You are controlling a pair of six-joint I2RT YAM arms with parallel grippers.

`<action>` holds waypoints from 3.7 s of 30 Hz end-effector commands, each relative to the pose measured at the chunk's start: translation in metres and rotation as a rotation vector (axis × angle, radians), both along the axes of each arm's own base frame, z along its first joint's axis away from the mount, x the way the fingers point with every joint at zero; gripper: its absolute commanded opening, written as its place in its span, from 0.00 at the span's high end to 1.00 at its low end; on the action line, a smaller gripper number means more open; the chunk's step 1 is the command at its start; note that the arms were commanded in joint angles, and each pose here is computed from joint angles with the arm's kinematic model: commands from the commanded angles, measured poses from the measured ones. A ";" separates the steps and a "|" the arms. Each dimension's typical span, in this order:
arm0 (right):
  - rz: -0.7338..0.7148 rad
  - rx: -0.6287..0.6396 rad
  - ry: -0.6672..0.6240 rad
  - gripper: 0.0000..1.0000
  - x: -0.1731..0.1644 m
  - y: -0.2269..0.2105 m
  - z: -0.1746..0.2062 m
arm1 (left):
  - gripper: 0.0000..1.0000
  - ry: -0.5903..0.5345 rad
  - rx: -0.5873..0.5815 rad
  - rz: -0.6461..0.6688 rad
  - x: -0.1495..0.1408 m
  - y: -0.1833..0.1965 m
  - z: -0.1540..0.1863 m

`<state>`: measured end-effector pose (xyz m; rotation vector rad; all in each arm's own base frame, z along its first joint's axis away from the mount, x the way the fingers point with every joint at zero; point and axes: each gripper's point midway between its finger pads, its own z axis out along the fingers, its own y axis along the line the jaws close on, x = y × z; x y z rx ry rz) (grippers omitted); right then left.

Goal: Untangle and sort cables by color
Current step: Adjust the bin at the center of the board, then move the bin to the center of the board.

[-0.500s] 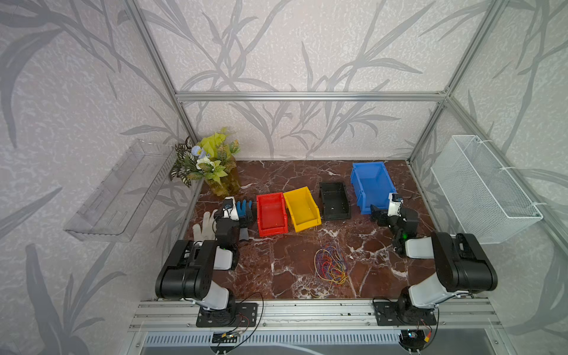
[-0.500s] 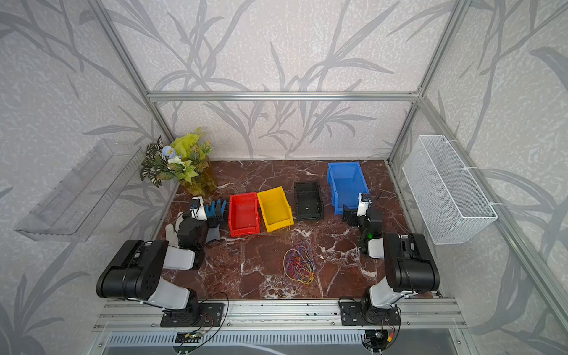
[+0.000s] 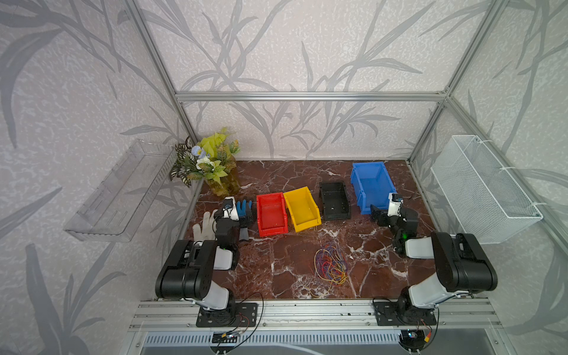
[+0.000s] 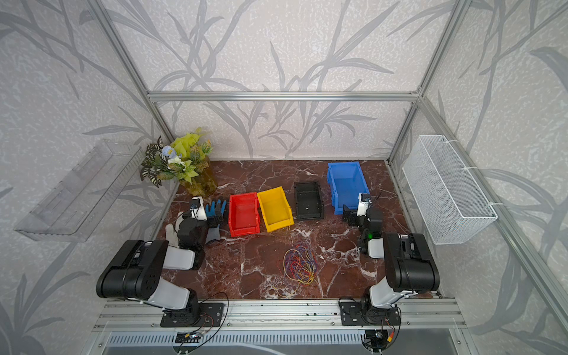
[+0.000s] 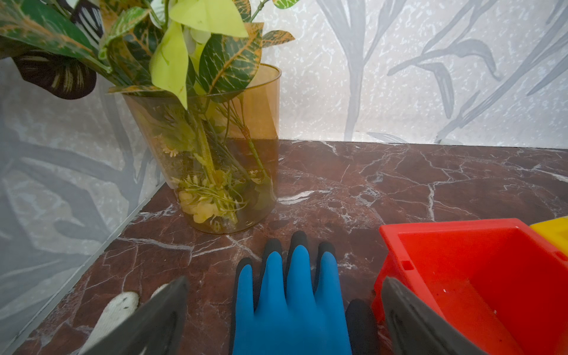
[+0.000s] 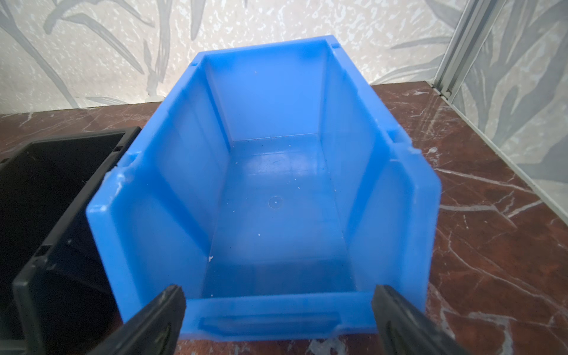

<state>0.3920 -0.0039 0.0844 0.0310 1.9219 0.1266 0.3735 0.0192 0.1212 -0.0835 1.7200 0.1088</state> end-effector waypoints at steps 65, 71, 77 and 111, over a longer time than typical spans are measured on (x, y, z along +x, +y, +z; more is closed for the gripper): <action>0.092 -0.091 0.927 0.01 0.042 0.124 0.021 | 0.01 0.966 -0.211 -0.221 0.014 -0.133 -0.060; 0.091 -0.145 0.972 0.10 0.032 0.140 0.003 | 0.18 0.914 -0.301 -0.215 0.041 -0.149 -0.046; 0.033 -0.166 0.992 0.32 0.024 0.146 -0.001 | 0.26 0.919 -0.346 -0.206 0.066 -0.167 -0.051; 0.024 -0.155 0.967 0.36 0.064 0.138 0.041 | 0.09 0.797 -0.340 -0.141 0.149 -0.162 -0.015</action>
